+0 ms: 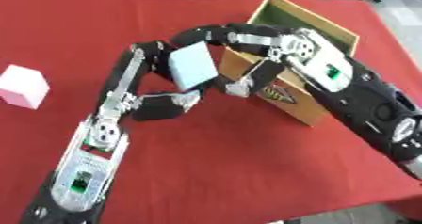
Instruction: Pick up the objects with one hand, pass them to the other hand, and then place them into the box on the other side of the table.
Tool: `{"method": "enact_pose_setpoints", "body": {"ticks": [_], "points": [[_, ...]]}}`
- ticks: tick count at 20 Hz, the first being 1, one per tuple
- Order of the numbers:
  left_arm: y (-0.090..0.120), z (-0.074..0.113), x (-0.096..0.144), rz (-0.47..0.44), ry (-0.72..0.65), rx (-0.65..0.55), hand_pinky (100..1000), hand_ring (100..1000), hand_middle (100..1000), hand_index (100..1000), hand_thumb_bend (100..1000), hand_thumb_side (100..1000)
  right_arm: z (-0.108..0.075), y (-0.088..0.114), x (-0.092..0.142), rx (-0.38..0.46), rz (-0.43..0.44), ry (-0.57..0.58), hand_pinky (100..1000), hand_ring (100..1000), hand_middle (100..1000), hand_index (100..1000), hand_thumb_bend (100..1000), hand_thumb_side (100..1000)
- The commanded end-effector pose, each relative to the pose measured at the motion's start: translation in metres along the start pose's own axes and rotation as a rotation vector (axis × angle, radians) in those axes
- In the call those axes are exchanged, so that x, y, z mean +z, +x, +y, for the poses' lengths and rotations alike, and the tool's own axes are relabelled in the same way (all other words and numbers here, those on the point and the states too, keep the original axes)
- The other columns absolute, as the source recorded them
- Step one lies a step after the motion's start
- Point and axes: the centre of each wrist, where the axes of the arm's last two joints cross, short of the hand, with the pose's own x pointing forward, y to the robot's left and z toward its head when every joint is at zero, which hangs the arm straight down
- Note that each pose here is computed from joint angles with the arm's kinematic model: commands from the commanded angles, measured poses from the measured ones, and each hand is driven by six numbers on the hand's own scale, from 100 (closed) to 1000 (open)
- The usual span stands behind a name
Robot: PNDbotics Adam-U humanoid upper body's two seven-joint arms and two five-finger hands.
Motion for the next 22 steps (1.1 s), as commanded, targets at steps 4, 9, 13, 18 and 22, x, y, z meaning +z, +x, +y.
{"method": "enact_pose_setpoints", "body": {"ticks": [4,9,13,18,22], "points": [[0.0106,-0.0033,-0.005,-0.031,-0.013,-0.002,564,444,332,481,100,100,-0.01,0.0111,-0.0043,0.201,-0.195,0.242,1000,1000,968,1000,100,199],[0.0103,-0.0034,-0.0051,-0.029,-0.016,-0.006,566,447,334,483,100,100,-0.0085,0.0111,-0.0046,0.211,-0.2,0.25,1000,1000,946,1000,100,198],[0.0107,-0.0036,-0.0051,-0.032,-0.021,-0.007,570,452,337,489,100,100,-0.0077,0.0096,-0.004,0.212,-0.199,0.25,1000,1000,898,1000,100,198],[0.0106,-0.0031,-0.0049,-0.033,-0.021,-0.007,576,456,341,497,100,100,-0.0078,0.0066,-0.0013,0.202,-0.18,0.243,987,1000,793,891,100,198],[0.0107,-0.0028,-0.0047,-0.036,-0.02,-0.009,592,461,346,506,100,100,-0.007,0.0022,0.0014,0.181,-0.155,0.236,968,1000,701,809,100,198]]}}
